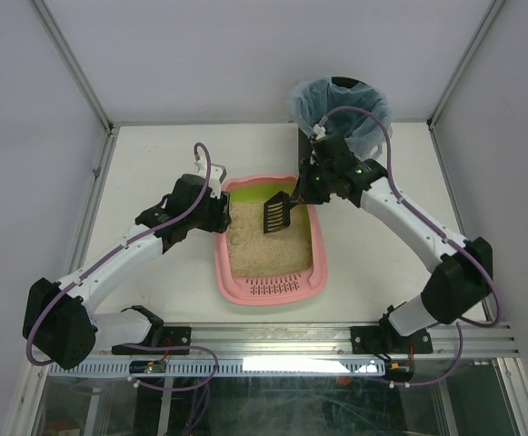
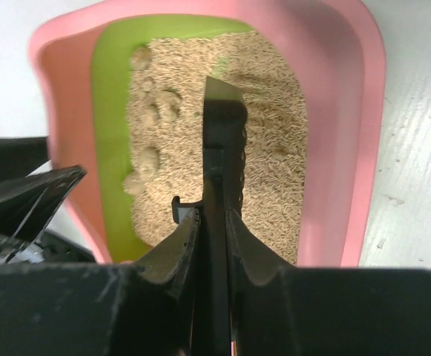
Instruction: Clean the litter box
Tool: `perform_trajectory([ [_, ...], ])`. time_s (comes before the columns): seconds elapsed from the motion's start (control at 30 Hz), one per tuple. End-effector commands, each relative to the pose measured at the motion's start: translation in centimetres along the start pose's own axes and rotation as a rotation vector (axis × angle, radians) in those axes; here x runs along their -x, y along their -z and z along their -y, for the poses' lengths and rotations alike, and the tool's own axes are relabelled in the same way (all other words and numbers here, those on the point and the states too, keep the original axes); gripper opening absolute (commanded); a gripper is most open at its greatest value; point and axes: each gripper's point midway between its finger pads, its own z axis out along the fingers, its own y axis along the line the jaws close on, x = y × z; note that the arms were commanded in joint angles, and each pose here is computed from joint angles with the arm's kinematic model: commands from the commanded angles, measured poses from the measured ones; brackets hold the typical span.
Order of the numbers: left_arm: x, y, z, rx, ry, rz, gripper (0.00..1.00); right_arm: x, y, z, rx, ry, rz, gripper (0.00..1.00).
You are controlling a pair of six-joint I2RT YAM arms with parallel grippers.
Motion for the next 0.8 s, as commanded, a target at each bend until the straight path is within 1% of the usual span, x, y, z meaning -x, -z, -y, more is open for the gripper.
perform_trajectory([
  [0.0,1.4,0.0,0.7,-0.03,-0.033,0.035,0.45,0.5,-1.2,0.6,-0.141,0.049,-0.043,0.0],
  [0.07,1.2,-0.1,0.8,-0.037,-0.034,0.026,0.43,0.2,-2.6,0.6,-0.18,0.065,-0.087,0.0],
  [0.17,0.9,-0.4,0.9,-0.042,-0.036,0.013,0.4,-1.7,-5.4,0.4,-0.184,0.078,-0.208,0.0],
  [0.27,0.6,-0.7,0.8,-0.043,-0.037,-0.002,0.38,-4.4,-7.6,-0.6,-0.124,0.071,-0.307,0.0],
  [0.43,0.4,-1.0,0.9,-0.048,-0.039,-0.013,0.34,-8.6,-10.1,-3.1,0.034,0.008,-0.396,0.0],
  [0.5,0.3,-1.1,0.9,-0.049,-0.038,-0.019,0.33,-10.1,-10.6,-4.1,0.099,-0.027,-0.421,0.0],
  [0.63,0.3,-1.1,0.9,-0.046,-0.039,-0.02,0.32,-11.6,-10.8,-6.0,0.224,-0.101,-0.423,0.0],
  [0.7,0.3,-1.1,0.9,-0.044,-0.038,-0.019,0.32,-11.6,-10.5,-6.8,0.281,-0.128,-0.41,0.0],
  [0.77,0.3,-1.1,0.8,-0.039,-0.039,-0.018,0.32,-11.0,-10.1,-7.3,0.322,-0.144,-0.364,0.0],
])
